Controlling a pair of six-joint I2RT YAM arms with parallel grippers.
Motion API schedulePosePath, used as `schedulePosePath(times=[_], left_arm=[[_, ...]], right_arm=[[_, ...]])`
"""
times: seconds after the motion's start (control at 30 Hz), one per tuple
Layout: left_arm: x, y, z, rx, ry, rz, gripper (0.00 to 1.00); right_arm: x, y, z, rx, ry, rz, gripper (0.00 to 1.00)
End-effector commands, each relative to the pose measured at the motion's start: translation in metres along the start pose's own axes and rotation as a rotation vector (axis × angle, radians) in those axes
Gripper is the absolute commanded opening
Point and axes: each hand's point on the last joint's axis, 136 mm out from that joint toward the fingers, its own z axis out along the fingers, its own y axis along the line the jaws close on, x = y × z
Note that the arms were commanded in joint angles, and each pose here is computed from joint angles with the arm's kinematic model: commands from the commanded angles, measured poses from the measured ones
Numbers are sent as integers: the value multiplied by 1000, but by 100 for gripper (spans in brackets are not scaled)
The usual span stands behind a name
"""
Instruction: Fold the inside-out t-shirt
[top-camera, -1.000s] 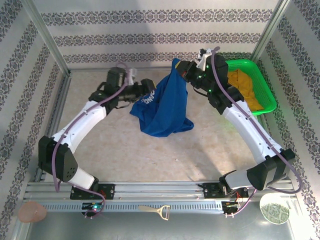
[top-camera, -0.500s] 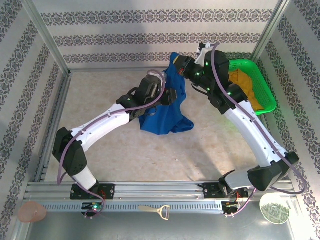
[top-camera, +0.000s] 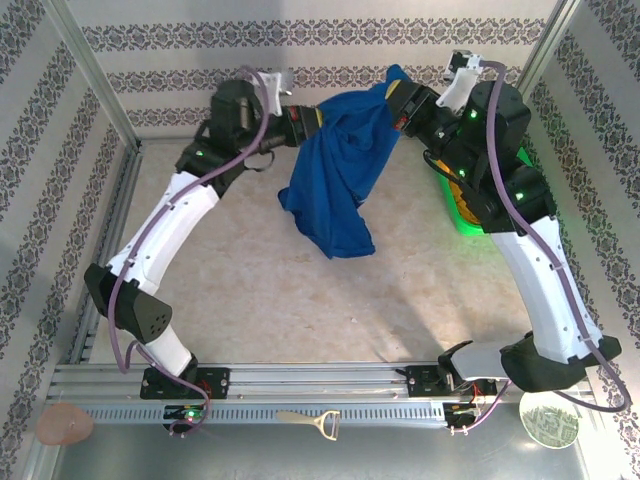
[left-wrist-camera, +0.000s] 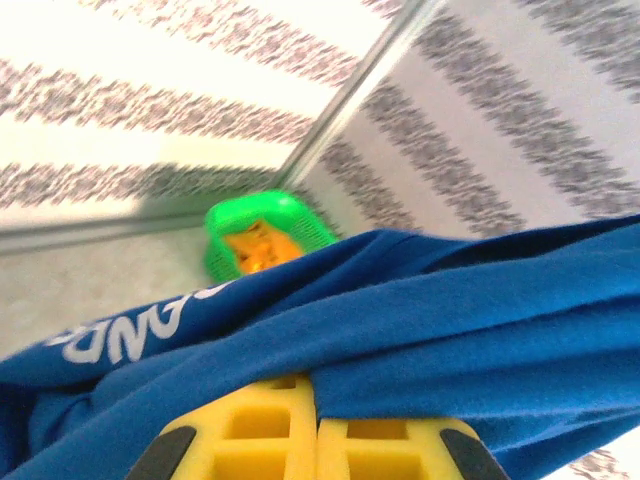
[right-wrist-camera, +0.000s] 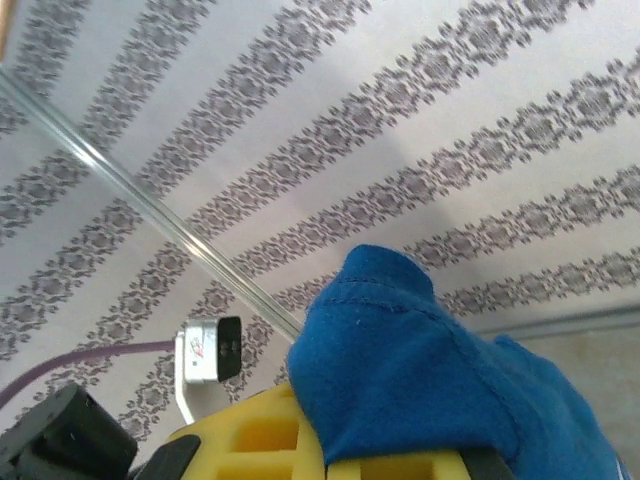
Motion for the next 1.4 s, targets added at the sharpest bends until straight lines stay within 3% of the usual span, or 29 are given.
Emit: schedulePosePath(times=[0.0, 0.1, 0.2, 0.27, 0.37, 0.53, 0.8, 1.0, 1.2, 1.37], left_arm=[[17, 17, 5, 37, 135, -43, 0], [48, 41, 16, 1, 202, -102, 4], [84, 75, 14, -107, 233, -132, 47], [106, 93, 7, -169, 225, -159, 62], [145, 109, 0, -248, 236, -198, 67], [197, 101, 1, -356, 243, -149, 82], [245, 92, 26, -494, 250, -36, 82], [244, 105, 39, -577, 161, 9, 80], [248, 111, 69, -586, 222, 73, 80], [255, 136, 79, -684, 241, 105, 75]], right_arm=[[-5, -3, 2, 24, -52, -31, 0], [42, -41, 30, 90, 43, 16, 0], [95, -82, 53, 154, 138, 58, 0], [124, -103, 63, 186, 197, 80, 0], [158, -125, 69, 217, 262, 102, 0], [179, -136, 62, 245, 319, 105, 0], [194, -147, 45, 282, 360, 122, 0], [199, -148, 38, 280, 373, 132, 0], [198, -145, 35, 269, 364, 161, 0], [191, -139, 32, 254, 353, 163, 0]])
